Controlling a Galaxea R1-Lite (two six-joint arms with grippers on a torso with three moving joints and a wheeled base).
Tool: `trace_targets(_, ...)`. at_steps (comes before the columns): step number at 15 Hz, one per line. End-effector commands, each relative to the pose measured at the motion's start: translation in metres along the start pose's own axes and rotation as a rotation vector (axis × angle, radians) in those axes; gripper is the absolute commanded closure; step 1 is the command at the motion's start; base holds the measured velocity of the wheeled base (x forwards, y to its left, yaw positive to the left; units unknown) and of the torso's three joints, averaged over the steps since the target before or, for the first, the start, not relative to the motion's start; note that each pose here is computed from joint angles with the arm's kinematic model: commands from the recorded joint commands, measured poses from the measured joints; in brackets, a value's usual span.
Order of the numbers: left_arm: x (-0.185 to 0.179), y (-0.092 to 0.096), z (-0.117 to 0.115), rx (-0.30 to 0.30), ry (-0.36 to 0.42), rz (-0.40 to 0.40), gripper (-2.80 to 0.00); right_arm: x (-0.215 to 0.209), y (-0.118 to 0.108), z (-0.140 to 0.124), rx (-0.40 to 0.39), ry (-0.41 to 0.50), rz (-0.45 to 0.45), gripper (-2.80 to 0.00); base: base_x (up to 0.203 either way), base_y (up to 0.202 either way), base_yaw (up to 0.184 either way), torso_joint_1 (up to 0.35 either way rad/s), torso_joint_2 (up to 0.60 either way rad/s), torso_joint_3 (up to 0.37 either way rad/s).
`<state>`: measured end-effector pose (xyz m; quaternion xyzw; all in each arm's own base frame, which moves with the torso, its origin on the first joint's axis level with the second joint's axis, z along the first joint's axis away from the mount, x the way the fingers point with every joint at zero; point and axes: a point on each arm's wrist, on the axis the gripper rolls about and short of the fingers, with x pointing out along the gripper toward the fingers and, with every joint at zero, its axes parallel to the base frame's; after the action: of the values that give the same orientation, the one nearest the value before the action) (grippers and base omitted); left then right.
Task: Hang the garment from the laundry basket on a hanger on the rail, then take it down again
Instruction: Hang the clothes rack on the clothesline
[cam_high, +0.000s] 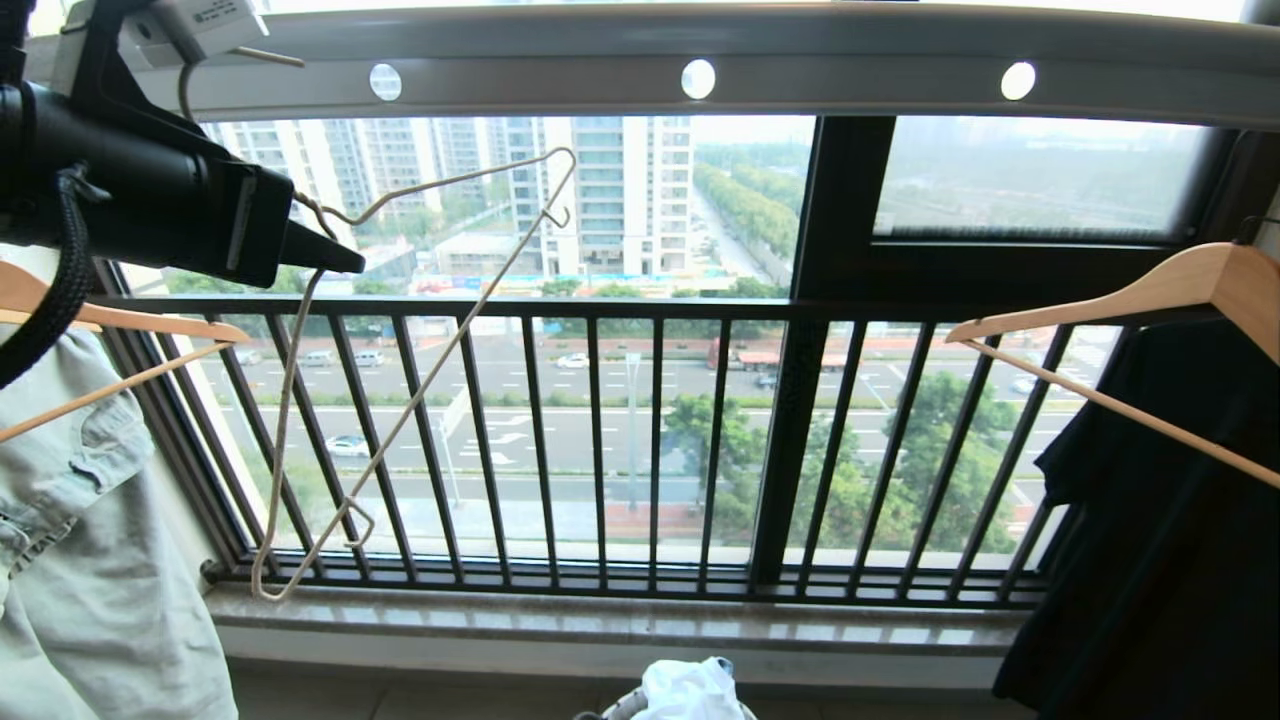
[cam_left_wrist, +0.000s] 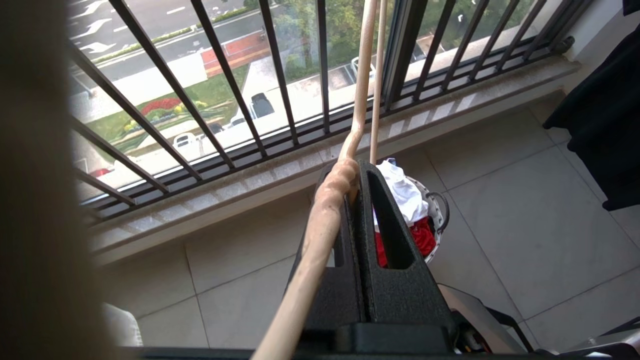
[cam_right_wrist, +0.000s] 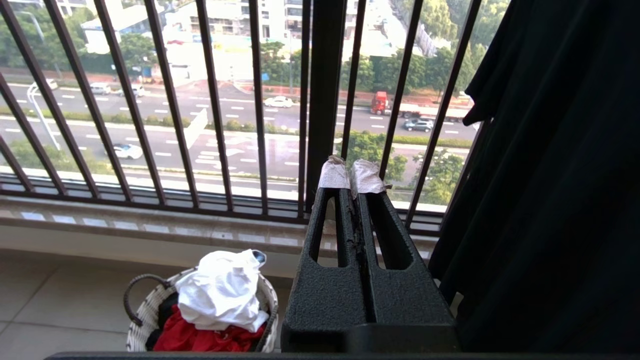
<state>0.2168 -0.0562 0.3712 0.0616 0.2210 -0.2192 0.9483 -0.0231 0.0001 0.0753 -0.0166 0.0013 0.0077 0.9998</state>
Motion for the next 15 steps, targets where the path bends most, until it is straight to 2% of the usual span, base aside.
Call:
trace_targets(1, 0.01, 0.002, 0.0, -0.002, 0.018, -0.004, 0.0, 0.0, 0.0, 0.0, -0.001, 0.0, 0.0, 0.0, 0.0, 0.0, 0.0, 0.0, 0.0, 0.0)
trace_targets(6, 0.015, 0.002, 0.006, 0.003, 0.005, -0.007, 0.0, 0.0, 0.0, 0.0, -0.001, 0.0, 0.001, 0.0, 0.0, 0.0, 0.0, 0.0, 0.0, 0.0)
trace_targets(12, 0.028, 0.001, 0.007, 0.01, 0.024, -0.016, 0.0, 0.0, 0.0, 0.0, -0.001, 0.0, 0.0, 0.0, 0.0, 0.0, 0.0, 0.0, 0.0, 0.0)
trace_targets(15, 0.036, 0.004, 0.009, 0.015, 0.037, 0.046, 0.0, 0.0, 0.0, 0.0, -0.001, 0.0, 0.001, 0.0, 0.0, 0.0, 0.0, 0.0, 0.0, 0.0)
